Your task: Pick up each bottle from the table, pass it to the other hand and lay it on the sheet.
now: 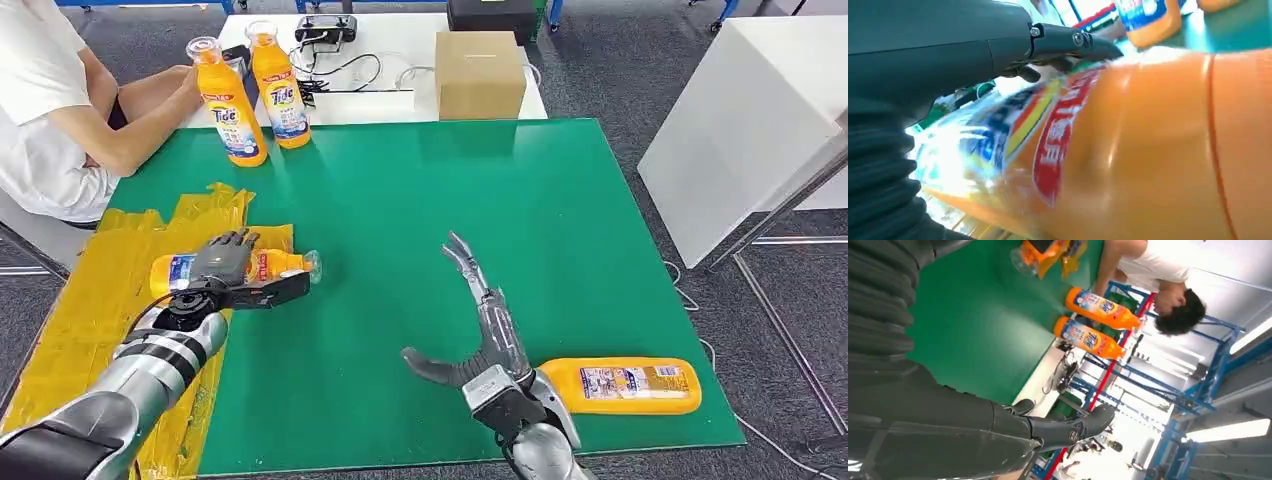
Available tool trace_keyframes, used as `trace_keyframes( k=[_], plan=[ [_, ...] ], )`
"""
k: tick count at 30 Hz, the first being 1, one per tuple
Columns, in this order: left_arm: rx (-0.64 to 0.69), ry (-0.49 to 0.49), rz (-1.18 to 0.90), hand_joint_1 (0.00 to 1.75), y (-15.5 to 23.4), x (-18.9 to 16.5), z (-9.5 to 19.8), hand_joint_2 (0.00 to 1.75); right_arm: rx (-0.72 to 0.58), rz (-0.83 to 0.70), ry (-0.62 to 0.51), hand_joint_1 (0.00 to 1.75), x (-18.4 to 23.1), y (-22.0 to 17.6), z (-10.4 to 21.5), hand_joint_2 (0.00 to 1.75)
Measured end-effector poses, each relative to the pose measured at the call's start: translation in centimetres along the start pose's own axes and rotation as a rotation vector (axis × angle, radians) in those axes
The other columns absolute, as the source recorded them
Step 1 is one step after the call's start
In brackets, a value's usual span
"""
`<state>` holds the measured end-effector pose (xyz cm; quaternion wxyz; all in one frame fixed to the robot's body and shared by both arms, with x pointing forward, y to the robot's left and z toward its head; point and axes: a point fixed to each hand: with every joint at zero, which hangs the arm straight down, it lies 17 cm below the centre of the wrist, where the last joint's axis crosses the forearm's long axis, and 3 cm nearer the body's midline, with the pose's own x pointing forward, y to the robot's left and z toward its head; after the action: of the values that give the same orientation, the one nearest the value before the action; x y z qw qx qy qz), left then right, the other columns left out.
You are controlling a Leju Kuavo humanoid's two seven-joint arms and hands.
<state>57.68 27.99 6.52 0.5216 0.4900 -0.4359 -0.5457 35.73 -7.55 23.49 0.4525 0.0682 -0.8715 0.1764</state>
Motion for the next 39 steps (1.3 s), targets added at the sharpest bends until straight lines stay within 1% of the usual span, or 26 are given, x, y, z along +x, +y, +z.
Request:
trace_keyframes(
  k=[4, 11, 15, 16, 19, 21, 23, 25, 27, 29, 30, 33, 36, 39],
  plan=[
    [0.069, 0.006, 0.018, 0.00, 1.0, -0.1, 0.1, 0.00, 0.011, 0.014, 0.016, 0.00, -0.7, 0.3, 0.3, 1.75],
    [0.085, 0.013, 0.035, 0.00, 1.1, -0.3, 0.2, 0.00, 0.016, 0.021, 0.035, 0.00, -1.5, 0.6, 0.6, 1.75],
    [0.129, -0.018, 0.077, 0.00, 1.7, 0.4, 0.5, 0.00, 0.012, 0.046, 0.045, 0.00, -1.8, 0.4, 0.7, 1.75],
    [0.141, -0.040, 0.108, 0.00, 2.0, 0.9, 0.6, 1.75, 0.006, 0.062, 0.047, 0.00, -2.0, 0.2, 0.7, 1.75],
    [0.200, -0.120, 0.225, 0.00, 3.1, 3.0, 1.7, 1.75, -0.019, 0.115, 0.061, 0.00, -2.5, -0.7, 1.2, 1.75],
    [0.236, -0.152, 0.261, 0.00, 4.0, 4.1, 2.7, 1.75, -0.033, 0.139, 0.072, 0.00, -2.9, -1.4, 1.8, 1.75],
    [0.256, -0.172, 0.292, 0.00, 4.6, 4.8, 3.3, 1.75, -0.038, 0.159, 0.077, 0.00, -3.1, -1.8, 2.1, 1.75],
    [0.259, -0.227, 0.370, 0.00, 5.3, 6.1, 4.2, 1.75, -0.049, 0.208, 0.082, 0.00, -3.2, -2.3, 2.5, 1.75],
    [0.232, -0.309, 0.505, 0.00, 5.7, 8.0, 5.7, 1.75, -0.057, 0.290, 0.088, 0.00, -3.2, -3.2, 3.3, 1.75],
    [0.192, -0.421, 0.688, 0.00, 6.1, 9.8, 8.1, 1.75, -0.030, 0.435, 0.121, 0.00, -4.0, -4.3, 4.7, 1.75],
    [0.212, -0.482, 0.754, 0.00, 7.4, 10.5, 9.6, 1.75, -0.004, 0.529, 0.145, 0.00, -4.6, -4.9, 5.5, 1.75],
    [0.216, -0.587, 0.872, 0.00, 8.3, 11.7, 13.0, 1.75, 0.079, 0.723, 0.228, 0.00, -6.8, -6.6, 8.2, 1.75],
    [0.218, -0.652, 0.953, 0.00, 8.9, 12.5, 15.6, 1.75, 0.147, 0.838, 0.292, 0.00, -8.5, -8.3, 10.4, 1.75],
    [0.215, -0.696, 1.060, 0.00, 9.3, 13.0, 17.7, 1.75, 0.229, 0.984, 0.425, 0.00, -11.0, -11.1, 13.4, 1.75]
  ],
)
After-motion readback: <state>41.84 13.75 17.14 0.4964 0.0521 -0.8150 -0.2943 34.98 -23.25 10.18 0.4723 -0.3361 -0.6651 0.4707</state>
